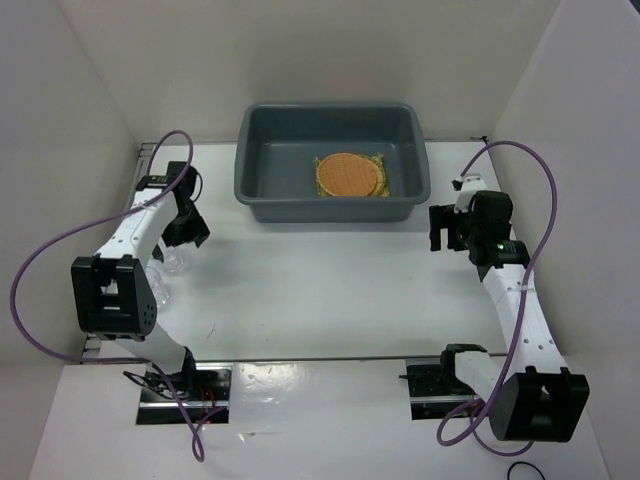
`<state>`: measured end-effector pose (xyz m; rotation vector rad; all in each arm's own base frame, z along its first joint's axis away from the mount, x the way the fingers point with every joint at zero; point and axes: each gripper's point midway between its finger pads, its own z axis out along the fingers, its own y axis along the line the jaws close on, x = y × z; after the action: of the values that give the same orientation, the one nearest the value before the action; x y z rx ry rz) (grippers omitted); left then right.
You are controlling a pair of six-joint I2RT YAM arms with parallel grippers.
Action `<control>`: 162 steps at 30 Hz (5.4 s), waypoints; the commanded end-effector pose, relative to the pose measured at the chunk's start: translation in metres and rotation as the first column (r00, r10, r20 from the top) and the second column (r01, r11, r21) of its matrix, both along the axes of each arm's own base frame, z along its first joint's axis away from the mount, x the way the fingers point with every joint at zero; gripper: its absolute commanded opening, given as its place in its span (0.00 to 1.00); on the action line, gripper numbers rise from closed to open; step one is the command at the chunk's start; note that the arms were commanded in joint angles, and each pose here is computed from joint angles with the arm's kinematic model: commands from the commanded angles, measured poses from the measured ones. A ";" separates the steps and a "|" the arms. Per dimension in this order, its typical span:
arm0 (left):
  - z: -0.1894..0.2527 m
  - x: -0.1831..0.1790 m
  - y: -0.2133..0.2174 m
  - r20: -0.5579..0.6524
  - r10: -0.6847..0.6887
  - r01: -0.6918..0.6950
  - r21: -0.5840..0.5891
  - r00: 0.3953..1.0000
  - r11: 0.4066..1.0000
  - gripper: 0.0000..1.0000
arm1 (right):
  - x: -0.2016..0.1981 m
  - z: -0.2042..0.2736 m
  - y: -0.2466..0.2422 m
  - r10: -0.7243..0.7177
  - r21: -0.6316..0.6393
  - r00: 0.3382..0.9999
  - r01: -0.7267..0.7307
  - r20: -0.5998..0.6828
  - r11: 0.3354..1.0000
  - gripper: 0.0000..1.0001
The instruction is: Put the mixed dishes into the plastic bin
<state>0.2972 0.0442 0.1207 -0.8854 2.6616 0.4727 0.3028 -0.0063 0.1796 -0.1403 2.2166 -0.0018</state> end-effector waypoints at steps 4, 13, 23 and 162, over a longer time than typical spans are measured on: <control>0.003 0.005 0.018 0.125 0.014 -0.009 -0.039 0.992 0.999 1.00 | 0.007 0.013 0.004 0.010 0.006 0.998 -0.011 0.069 1.000 0.98; -0.027 0.013 0.028 0.113 -0.024 0.034 -0.080 0.993 0.996 1.00 | 0.007 0.013 0.004 0.010 0.006 0.998 -0.011 0.069 1.000 0.98; 0.000 0.037 0.023 0.166 -0.022 0.045 -0.134 0.986 0.990 0.99 | 0.007 0.013 -0.001 -0.008 0.006 0.998 0.008 0.069 1.000 0.98; -0.050 -0.003 0.082 0.169 0.360 -0.309 -0.268 0.917 0.913 0.00 | 0.014 -0.007 0.011 0.047 0.019 0.999 -0.047 0.005 0.999 0.98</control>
<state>0.2738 0.1237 0.0642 -1.4307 2.4259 0.1833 0.3079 0.0008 0.1665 -0.1645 2.2535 0.0383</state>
